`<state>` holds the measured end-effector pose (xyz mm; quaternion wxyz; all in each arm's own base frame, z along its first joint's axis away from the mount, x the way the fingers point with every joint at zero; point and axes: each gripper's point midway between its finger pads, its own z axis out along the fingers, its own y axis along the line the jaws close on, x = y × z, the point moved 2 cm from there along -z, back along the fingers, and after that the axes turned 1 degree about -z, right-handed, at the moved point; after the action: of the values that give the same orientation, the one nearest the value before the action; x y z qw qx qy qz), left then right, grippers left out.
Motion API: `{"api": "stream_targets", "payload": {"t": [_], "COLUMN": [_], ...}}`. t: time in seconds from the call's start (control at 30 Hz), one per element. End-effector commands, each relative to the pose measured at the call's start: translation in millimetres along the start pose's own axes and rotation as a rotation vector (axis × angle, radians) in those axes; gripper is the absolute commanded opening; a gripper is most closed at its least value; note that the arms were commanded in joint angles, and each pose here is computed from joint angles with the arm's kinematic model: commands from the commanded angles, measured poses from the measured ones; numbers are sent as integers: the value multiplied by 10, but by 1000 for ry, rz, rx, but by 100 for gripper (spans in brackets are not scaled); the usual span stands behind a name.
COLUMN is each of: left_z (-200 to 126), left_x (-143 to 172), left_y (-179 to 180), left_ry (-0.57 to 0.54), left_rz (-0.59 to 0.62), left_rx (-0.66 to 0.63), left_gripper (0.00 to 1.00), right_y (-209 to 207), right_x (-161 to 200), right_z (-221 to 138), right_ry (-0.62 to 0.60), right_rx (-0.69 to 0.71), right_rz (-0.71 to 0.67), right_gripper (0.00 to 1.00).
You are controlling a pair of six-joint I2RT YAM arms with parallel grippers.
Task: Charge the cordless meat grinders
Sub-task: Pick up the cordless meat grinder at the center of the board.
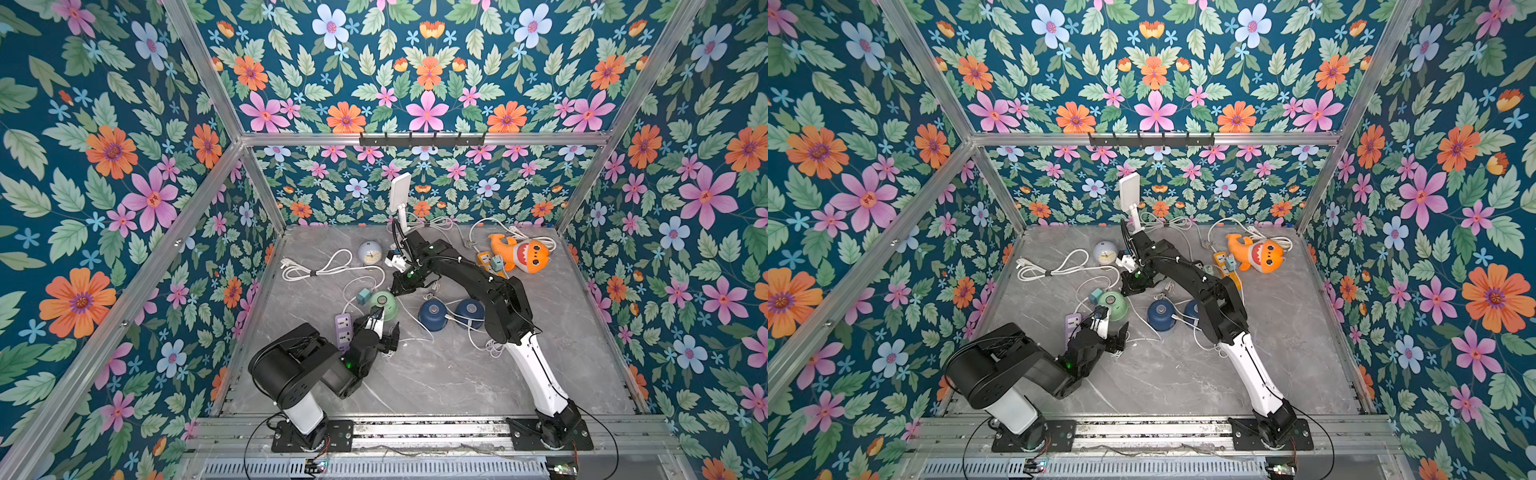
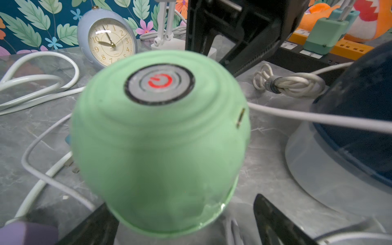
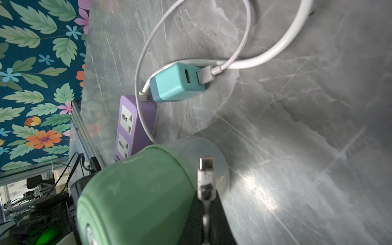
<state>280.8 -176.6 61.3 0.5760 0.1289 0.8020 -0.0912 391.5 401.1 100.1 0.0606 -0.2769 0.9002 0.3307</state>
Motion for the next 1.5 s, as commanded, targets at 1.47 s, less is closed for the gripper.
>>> {"api": "stream_targets", "payload": {"t": [1.47], "left_z": [-120], "left_x": [-1059], "left_y": [-75], "left_ry": [-84], "left_rz": [71], "left_rx": [90], "left_gripper": [74], "right_y": [434], "right_x": [64], "right_z": [-1299], "right_ry": [-220], "right_rx": [272], "right_rz": [-109], "right_gripper": [0]}}
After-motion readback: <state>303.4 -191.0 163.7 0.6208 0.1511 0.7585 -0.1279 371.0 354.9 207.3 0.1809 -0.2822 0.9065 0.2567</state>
